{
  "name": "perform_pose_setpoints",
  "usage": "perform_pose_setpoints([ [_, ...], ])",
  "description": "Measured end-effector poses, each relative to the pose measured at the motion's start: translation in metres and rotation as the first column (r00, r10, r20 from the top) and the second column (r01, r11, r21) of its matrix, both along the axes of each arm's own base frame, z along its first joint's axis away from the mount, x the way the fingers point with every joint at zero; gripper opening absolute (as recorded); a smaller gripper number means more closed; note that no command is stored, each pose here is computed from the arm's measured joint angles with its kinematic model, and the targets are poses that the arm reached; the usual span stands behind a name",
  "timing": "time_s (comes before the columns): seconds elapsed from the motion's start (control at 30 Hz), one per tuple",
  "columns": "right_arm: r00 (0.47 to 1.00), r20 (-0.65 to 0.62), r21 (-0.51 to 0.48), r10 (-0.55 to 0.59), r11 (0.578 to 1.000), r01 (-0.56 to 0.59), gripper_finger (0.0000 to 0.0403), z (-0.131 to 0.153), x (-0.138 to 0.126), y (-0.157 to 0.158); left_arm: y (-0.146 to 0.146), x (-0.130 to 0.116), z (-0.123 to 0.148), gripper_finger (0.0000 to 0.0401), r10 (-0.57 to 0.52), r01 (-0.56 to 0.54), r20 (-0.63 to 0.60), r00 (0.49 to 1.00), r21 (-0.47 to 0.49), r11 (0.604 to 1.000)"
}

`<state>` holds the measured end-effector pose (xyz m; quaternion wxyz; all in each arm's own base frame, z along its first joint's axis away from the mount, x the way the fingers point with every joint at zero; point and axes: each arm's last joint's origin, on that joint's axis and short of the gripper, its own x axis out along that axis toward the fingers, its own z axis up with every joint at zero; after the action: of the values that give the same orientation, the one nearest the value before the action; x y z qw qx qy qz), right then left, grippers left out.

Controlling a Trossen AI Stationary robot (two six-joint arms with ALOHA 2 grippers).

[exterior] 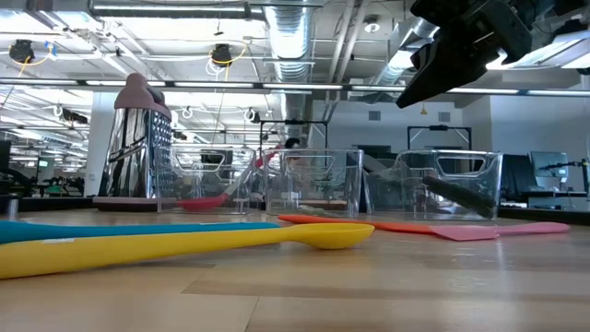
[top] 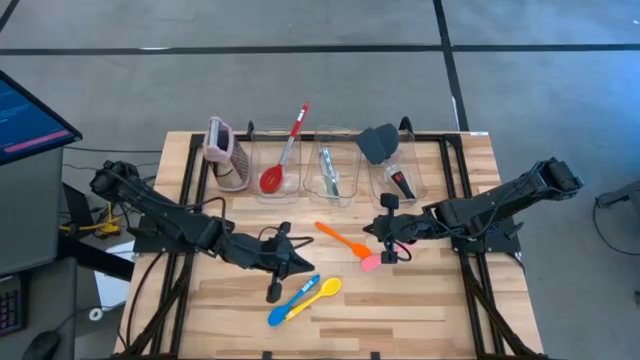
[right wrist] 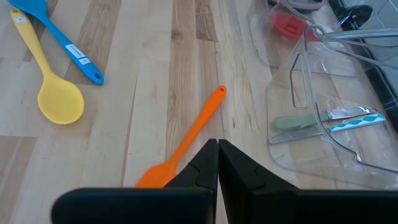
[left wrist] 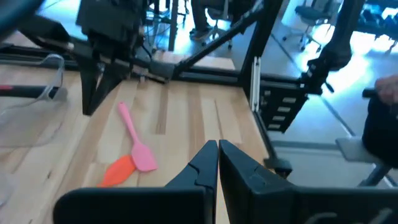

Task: Pick & Place Kitchen Items
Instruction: Put the blue serving spoon into the left transparent bin

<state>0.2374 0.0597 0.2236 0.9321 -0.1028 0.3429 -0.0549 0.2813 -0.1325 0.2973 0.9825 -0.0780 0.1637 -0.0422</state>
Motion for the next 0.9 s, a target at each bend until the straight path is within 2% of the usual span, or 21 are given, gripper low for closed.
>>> perform_pose_setpoints([
  [0.23, 1.000, 0.000, 0.000, 0.000, 1.000, 0.000, 0.0006, 0.000, 0.000, 0.000, -0.005, 0.008, 0.023, 0.0002, -0.003, 0.004, 0.054, 0.999, -0.009, 1.000],
  [0.43, 1.000, -0.001, -0.001, 0.000, 1.000, 0.000, 0.0006, 0.000, 0.000, 0.000, -0.020, 0.040, 0.021, 0.0002, -0.032, 0.033, -0.035, 0.999, 0.023, 0.999],
  [0.6, 1.000, -0.003, -0.001, -0.017, 1.000, 0.017, 0.0006, 0.000, 0.001, -0.004, -0.027, 0.058, 0.020, 0.0001, 0.012, -0.014, -0.149, 0.989, -0.011, 1.000],
  [0.73, 0.999, -0.006, -0.002, -0.036, 0.999, 0.036, 0.0006, 0.000, 0.002, -0.009, -0.022, 0.056, 0.009, 0.0001, 0.112, -0.149, -0.314, 0.943, -0.097, 0.984],
  [0.9, 0.998, -0.006, 0.000, -0.063, 0.998, 0.063, 0.0006, 0.000, 0.003, -0.015, -0.019, 0.055, -0.018, 0.0001, 0.168, -0.288, -0.520, 0.837, -0.159, 0.944],
])
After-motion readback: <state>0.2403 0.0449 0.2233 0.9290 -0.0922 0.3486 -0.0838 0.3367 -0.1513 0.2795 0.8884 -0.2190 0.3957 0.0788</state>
